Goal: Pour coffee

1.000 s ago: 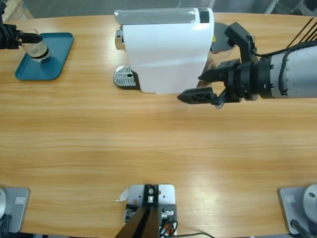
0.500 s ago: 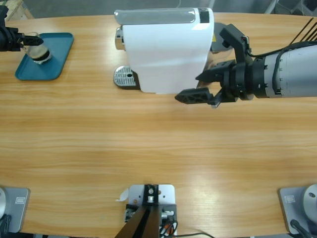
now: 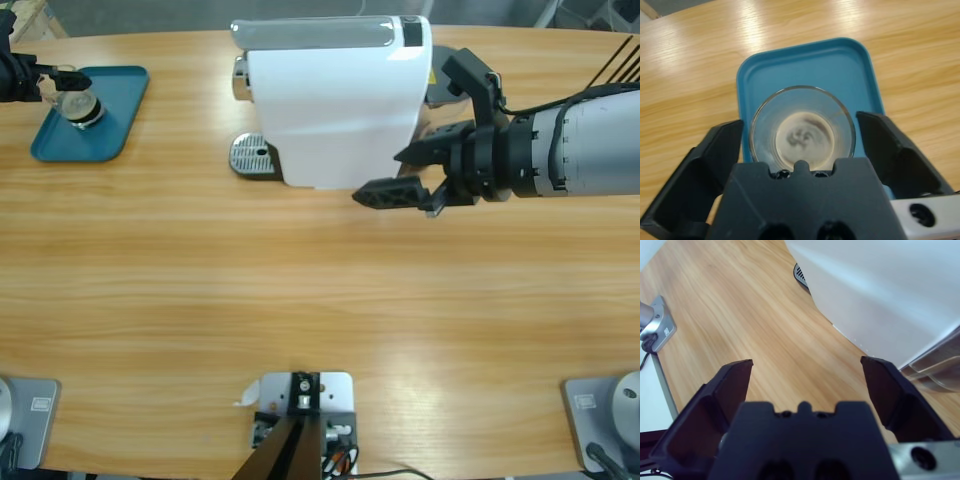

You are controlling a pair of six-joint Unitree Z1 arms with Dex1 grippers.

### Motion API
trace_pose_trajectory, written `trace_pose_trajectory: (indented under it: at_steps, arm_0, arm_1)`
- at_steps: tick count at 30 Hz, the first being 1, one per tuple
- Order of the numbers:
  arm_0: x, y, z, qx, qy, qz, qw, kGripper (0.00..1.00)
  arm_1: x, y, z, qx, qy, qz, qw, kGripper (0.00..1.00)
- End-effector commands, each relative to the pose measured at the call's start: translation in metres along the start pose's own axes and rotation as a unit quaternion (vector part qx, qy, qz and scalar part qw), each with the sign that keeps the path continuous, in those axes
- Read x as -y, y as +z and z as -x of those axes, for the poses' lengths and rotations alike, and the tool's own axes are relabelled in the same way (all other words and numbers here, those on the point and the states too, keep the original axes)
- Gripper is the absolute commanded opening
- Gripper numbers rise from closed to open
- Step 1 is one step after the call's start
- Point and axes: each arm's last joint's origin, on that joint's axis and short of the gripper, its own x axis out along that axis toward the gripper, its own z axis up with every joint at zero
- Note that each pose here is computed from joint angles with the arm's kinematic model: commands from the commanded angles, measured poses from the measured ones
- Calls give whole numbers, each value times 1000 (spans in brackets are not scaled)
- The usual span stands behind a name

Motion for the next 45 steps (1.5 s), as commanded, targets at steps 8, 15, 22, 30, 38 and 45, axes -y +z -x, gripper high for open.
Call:
trace_pose_trajectory:
  at_steps: [8, 15, 22, 30, 38, 45]
  arm_0:
    - [-3, 6, 56, 8, 39, 25, 999, 996]
    - [20, -11, 120, -20, -4, 33, 999, 1000]
    - [69, -49, 208, 52, -90, -26, 994, 989]
    - [85, -84, 243, 7, -239, -24, 971, 987]
    - [95, -113, 280, 70, -306, -61, 948, 982]
    - [94, -120, 296, 93, -302, -68, 946, 982]
  arm_1:
    - [0, 2, -11, -8, 4, -1, 1000, 1000]
    - [-4, 7, 3, 5, -9, 3, 1000, 991]
    - [-11, 0, 28, 10, -22, 4, 1000, 998]
    - [-18, -7, 52, 20, -24, 7, 999, 1000]
    - [-20, -19, 70, 24, -49, 3, 999, 1000]
    - [-23, -33, 88, 25, -63, 1, 998, 1000]
